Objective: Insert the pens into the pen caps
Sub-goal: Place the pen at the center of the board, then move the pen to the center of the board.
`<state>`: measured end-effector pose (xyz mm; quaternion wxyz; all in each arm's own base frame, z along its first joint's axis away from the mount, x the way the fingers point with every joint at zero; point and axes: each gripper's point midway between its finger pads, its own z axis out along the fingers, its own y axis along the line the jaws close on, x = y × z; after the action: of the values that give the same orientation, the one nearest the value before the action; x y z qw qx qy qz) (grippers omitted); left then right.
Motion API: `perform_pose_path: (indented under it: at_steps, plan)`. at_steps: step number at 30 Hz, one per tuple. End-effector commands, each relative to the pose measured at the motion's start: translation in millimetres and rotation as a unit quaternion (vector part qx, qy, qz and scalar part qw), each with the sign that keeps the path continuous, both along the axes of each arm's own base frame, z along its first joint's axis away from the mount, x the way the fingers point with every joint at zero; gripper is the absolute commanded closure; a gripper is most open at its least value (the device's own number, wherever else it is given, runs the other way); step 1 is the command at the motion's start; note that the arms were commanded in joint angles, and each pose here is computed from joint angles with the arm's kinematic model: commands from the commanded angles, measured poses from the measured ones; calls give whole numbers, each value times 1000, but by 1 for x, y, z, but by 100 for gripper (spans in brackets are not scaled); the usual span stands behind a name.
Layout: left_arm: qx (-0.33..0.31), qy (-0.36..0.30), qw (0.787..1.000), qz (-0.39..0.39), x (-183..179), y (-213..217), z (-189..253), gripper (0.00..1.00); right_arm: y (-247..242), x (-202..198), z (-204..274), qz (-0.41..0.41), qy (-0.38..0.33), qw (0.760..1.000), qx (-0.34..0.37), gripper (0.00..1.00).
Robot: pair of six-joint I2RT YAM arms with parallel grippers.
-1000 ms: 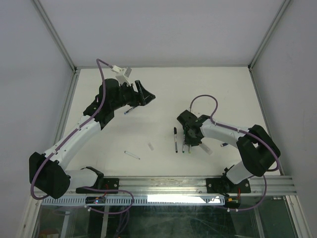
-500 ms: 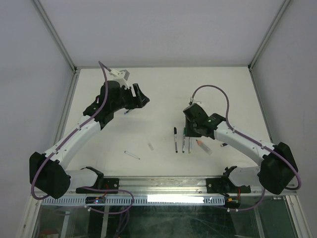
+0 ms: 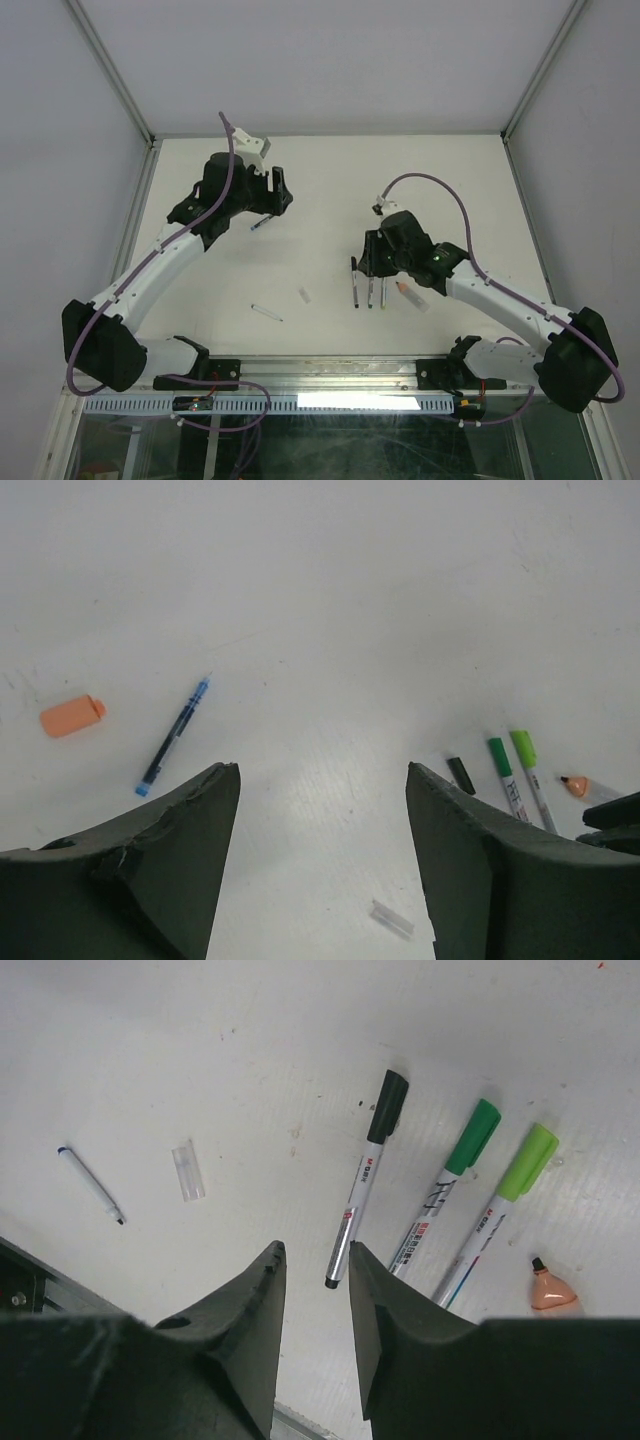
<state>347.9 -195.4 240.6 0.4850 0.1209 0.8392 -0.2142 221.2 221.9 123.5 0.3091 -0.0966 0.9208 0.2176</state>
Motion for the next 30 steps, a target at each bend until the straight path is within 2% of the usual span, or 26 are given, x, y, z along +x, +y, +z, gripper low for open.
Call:
perform_pose_path:
  at_steps: [1, 5, 12, 18, 24, 30]
  plan:
    - [62, 2, 998, 1, 27, 10, -12, 31, 15, 4, 20, 33, -36, 998, 40, 66]
    - [86, 76, 993, 9, 46, 15, -55, 30, 15, 2, 15, 41, -32, 998, 37, 66]
    - [106, 156, 982, 33, 65, 29, -109, 29, 10, -4, 0, 49, -13, 999, 15, 66]
    - [103, 174, 978, 45, 85, 44, -129, 30, 12, -9, -11, 61, 6, 998, 13, 66]
    - [105, 174, 979, 22, 105, 47, -142, 32, 18, -11, -14, 71, 15, 997, 21, 66]
    - [133, 187, 973, 22, 116, 52, -162, 33, 19, -12, -14, 72, 18, 997, 23, 66]
